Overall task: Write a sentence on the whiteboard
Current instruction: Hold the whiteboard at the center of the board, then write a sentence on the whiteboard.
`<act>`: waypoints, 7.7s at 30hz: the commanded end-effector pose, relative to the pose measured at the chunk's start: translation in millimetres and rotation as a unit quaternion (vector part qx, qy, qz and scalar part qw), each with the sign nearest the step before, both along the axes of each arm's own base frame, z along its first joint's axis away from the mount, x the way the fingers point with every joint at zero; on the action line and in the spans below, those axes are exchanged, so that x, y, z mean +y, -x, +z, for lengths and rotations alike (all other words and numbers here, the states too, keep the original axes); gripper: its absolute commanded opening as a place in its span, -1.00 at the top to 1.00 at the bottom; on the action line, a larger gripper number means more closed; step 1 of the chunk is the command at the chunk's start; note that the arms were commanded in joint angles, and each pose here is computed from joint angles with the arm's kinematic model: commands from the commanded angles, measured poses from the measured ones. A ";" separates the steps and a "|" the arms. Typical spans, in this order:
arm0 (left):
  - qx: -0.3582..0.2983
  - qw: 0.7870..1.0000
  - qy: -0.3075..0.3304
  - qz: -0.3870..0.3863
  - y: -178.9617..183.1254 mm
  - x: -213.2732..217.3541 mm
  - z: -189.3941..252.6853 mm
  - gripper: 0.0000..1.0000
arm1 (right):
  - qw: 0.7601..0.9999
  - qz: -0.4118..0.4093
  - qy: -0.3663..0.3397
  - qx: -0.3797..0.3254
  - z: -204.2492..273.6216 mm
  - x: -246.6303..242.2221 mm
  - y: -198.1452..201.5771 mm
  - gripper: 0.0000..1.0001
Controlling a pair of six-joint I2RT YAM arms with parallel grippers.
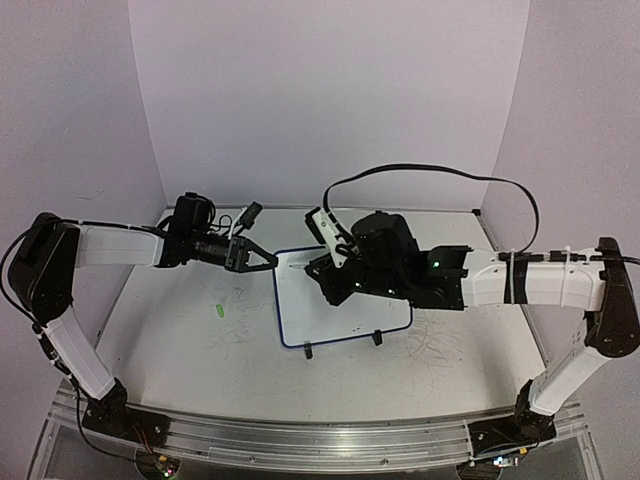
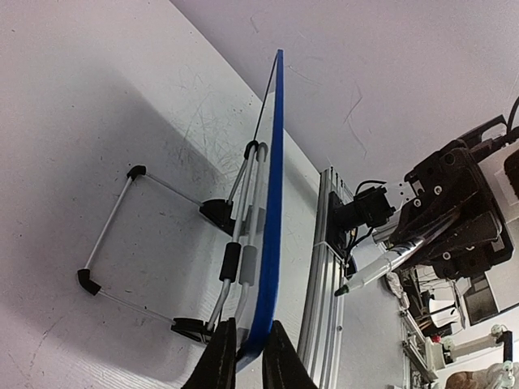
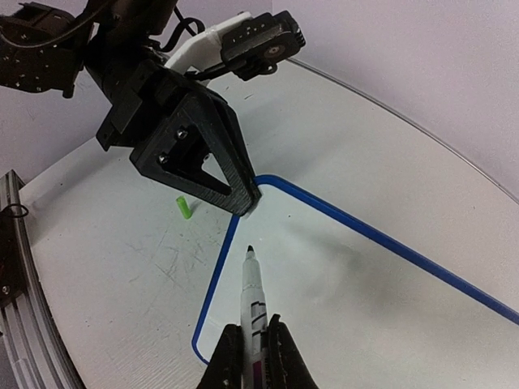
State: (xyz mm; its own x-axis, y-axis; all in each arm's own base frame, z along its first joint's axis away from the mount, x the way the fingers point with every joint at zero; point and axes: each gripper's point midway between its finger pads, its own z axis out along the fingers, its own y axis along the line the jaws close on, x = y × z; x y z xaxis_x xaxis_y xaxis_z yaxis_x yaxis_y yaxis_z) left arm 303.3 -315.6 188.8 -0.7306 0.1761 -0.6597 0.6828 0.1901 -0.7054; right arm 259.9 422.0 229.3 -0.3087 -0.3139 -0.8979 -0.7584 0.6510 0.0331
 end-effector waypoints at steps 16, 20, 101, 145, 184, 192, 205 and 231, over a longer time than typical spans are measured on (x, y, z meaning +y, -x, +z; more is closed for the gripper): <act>-0.087 0.996 -0.001 -0.016 9.6 -5.9 9.9 1.00 | 0.999 -0.031 -0.008 -0.037 17.6 14.4 -8.4 1.00; -0.101 0.995 -0.009 -0.019 11.4 -4.0 6.5 1.00 | 0.999 -0.020 -0.004 -0.034 12.6 16.4 -5.2 1.00; -0.109 0.994 -0.009 -0.031 16.4 -6.4 11.8 1.00 | 0.998 -0.059 0.025 -0.011 -25.2 14.2 -11.4 1.00; -0.112 0.993 -0.010 -0.035 20.1 -7.9 12.6 1.00 | 0.992 -0.118 0.004 -0.043 -4.1 4.2 -20.7 1.00; -0.111 0.993 -0.012 -0.039 21.1 -9.5 11.7 1.00 | 0.993 -0.121 0.006 -0.009 -23.1 -9.8 -16.6 1.00; -0.111 0.993 -0.012 -0.039 21.2 -9.3 11.8 1.00 | 0.993 -0.119 0.008 0.002 -30.5 -9.3 -13.6 1.00; -0.111 0.993 -0.011 -0.040 21.4 -9.3 12.7 1.00 | 0.992 -0.121 0.008 0.018 -41.4 -13.2 -4.4 1.00; -0.111 0.993 -0.011 -0.044 23.9 -10.6 12.1 1.00 | 0.990 -0.139 -0.004 -0.001 -27.9 -10.3 -9.1 1.00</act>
State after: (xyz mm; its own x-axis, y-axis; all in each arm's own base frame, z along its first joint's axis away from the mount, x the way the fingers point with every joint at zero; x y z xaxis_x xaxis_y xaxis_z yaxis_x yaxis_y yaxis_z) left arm 293.4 -318.6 183.2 -0.5924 0.2354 -0.7705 0.8054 0.1976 -0.5589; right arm 258.3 413.8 174.1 -0.4220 -0.2624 -0.8678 -0.5918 0.8048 0.0444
